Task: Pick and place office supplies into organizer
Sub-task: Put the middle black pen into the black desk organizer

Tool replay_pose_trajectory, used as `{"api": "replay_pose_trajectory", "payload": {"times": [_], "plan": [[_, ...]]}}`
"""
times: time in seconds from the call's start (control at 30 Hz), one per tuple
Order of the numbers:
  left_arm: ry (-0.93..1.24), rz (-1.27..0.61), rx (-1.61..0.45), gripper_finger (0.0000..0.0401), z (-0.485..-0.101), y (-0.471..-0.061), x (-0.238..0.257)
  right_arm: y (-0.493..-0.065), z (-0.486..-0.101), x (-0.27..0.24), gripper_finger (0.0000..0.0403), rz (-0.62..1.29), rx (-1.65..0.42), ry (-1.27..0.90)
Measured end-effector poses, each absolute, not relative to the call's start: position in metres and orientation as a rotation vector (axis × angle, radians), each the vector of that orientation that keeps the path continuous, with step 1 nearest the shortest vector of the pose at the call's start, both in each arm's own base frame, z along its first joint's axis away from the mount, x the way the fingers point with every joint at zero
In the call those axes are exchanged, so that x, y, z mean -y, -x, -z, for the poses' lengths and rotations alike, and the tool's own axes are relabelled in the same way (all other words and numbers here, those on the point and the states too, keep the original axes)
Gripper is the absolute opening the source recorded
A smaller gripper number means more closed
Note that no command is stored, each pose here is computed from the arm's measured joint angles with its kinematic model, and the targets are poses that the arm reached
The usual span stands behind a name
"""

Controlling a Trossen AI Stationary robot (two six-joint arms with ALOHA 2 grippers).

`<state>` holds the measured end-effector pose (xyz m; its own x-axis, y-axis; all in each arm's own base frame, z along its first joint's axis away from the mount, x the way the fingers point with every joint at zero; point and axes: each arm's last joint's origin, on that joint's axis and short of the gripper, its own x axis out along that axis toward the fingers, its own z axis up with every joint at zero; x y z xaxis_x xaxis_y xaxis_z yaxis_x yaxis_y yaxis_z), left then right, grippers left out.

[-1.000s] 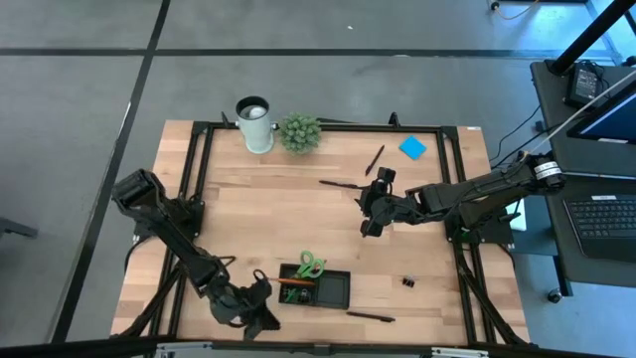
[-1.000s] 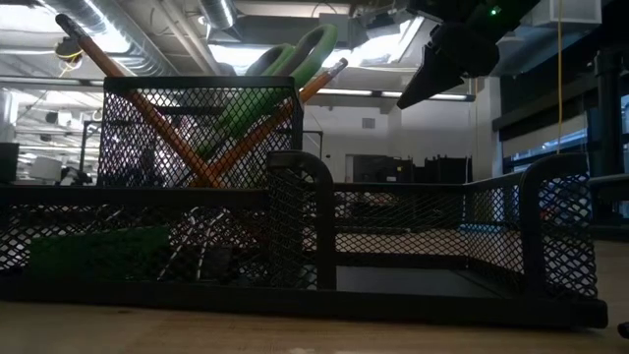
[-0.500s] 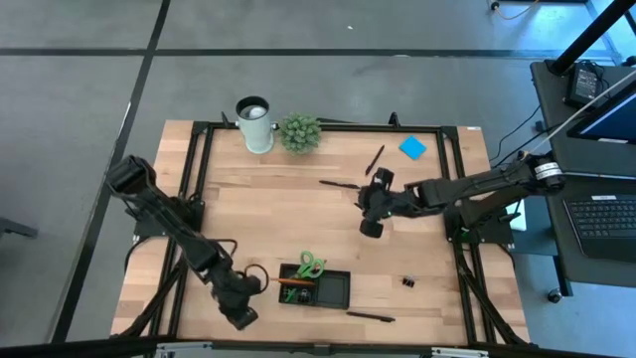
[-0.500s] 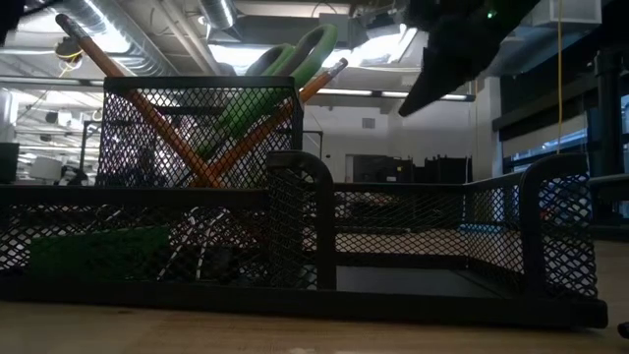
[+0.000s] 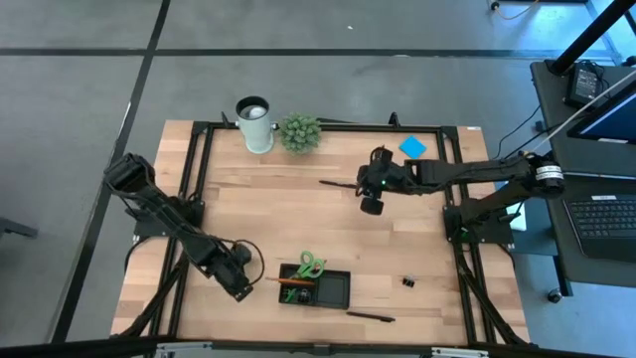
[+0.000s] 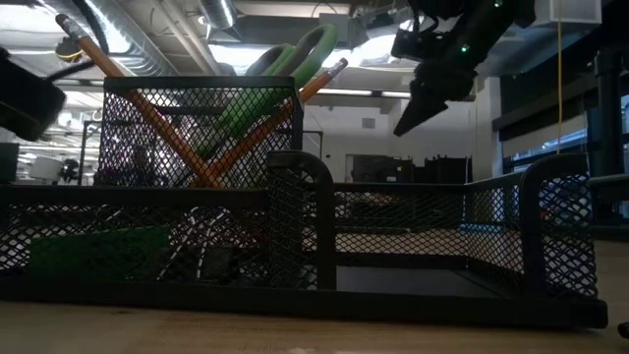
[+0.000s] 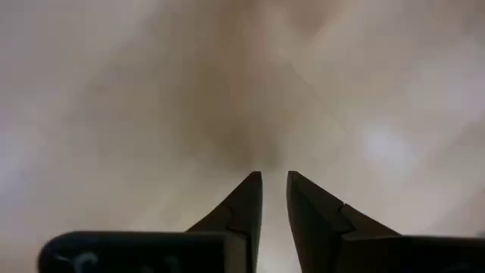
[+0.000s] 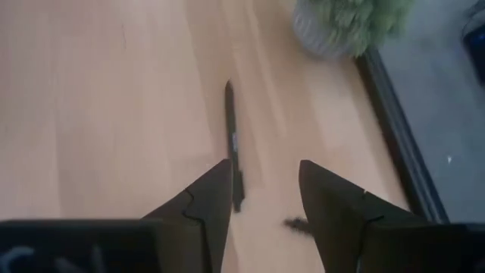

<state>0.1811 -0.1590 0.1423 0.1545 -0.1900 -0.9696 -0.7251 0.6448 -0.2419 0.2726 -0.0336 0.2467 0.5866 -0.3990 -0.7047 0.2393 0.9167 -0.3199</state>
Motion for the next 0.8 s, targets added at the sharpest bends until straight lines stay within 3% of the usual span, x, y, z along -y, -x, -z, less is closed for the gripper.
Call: {"api": "replay_pose_trajectory", "payload": {"times": [0.17,0.33,0.47,0.8], "plan": [[0.841,-0.450,-1.386,0.0093,-0.132,-0.184,0.143,-0.275,-0.250,0.039,0.0156,0.368,-0.832,0.239],[0.829,-0.445,-1.396,0.0117,-0.126,-0.187,0.129,-0.277,-0.239,0.051,0.0156,0.240,-0.888,0.266],[0.799,-0.441,-1.381,0.0119,-0.125,-0.191,0.122,-0.275,-0.213,0.063,0.0156,0.155,-0.957,0.281],[0.719,-0.458,-1.252,0.0106,-0.125,-0.197,0.118,-0.271,-0.147,0.077,0.0156,0.167,-1.010,0.290]]}}
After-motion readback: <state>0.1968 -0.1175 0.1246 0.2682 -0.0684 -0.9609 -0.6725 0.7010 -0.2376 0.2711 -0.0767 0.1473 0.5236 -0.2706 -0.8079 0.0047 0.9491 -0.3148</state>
